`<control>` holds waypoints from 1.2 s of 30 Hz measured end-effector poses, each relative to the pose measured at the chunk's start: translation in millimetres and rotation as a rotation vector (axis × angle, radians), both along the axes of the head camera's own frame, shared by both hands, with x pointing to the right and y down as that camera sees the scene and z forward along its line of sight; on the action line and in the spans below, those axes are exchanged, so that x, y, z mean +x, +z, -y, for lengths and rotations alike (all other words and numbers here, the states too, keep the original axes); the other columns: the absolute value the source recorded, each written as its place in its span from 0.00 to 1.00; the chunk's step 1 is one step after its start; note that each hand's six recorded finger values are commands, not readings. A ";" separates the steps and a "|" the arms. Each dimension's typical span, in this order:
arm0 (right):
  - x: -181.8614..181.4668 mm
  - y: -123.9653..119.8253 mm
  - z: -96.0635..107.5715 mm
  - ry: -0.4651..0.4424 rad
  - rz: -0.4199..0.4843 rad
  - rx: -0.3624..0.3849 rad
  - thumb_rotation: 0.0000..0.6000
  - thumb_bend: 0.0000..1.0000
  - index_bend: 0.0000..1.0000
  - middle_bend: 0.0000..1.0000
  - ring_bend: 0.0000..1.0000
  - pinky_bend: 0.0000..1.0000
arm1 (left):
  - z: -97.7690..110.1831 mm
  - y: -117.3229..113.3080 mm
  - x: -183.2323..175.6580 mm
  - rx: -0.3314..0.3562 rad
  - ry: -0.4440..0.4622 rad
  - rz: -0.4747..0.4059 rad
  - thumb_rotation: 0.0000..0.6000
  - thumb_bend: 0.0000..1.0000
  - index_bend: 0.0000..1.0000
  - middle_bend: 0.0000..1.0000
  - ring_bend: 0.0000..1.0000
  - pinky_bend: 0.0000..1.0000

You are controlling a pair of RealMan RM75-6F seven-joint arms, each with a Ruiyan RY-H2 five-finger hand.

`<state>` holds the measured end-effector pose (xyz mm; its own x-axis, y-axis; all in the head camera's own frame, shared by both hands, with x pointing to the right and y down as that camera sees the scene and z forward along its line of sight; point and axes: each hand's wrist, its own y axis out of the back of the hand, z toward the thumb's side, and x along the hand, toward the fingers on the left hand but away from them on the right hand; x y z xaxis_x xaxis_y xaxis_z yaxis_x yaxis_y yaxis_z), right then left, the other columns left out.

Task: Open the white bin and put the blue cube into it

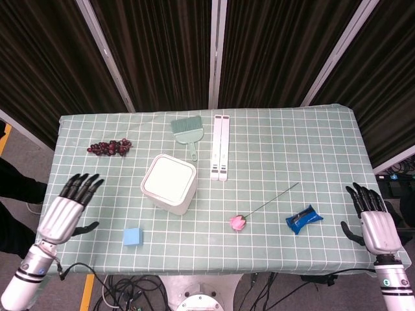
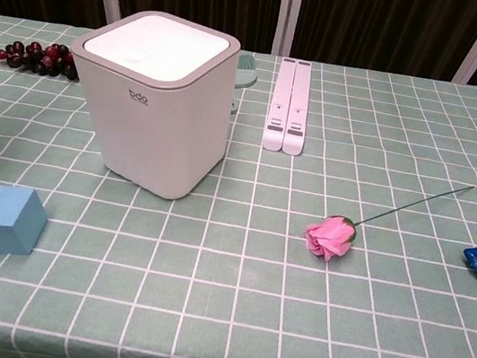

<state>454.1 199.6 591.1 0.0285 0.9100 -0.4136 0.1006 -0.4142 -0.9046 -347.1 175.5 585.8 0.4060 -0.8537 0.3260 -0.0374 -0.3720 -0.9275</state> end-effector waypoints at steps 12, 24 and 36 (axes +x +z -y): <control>6.9 3.1 0.3 0.018 -0.001 -0.006 1.00 0.26 0.00 0.00 0.00 0.00 | 6.4 29.5 88.8 -0.078 0.215 -0.062 1.00 0.03 0.04 0.05 0.00 0.07; 10.4 3.3 1.4 0.032 0.002 0.027 1.00 0.26 0.00 0.00 0.00 0.00 | 4.4 47.5 101.6 -0.120 0.243 -0.033 1.00 0.03 0.04 0.20 0.00 0.07; 8.4 4.7 2.2 0.027 0.006 0.024 1.00 0.26 0.00 0.00 0.00 0.00 | 11.7 29.6 92.0 -0.044 0.190 -0.061 1.00 0.03 0.04 0.02 0.00 0.07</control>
<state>462.5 197.5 595.8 0.0061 0.9202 -0.3915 0.1169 -0.3895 -0.9136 -255.1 163.8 615.3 0.5786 -0.7454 0.3311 -0.0183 -0.4178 -0.9084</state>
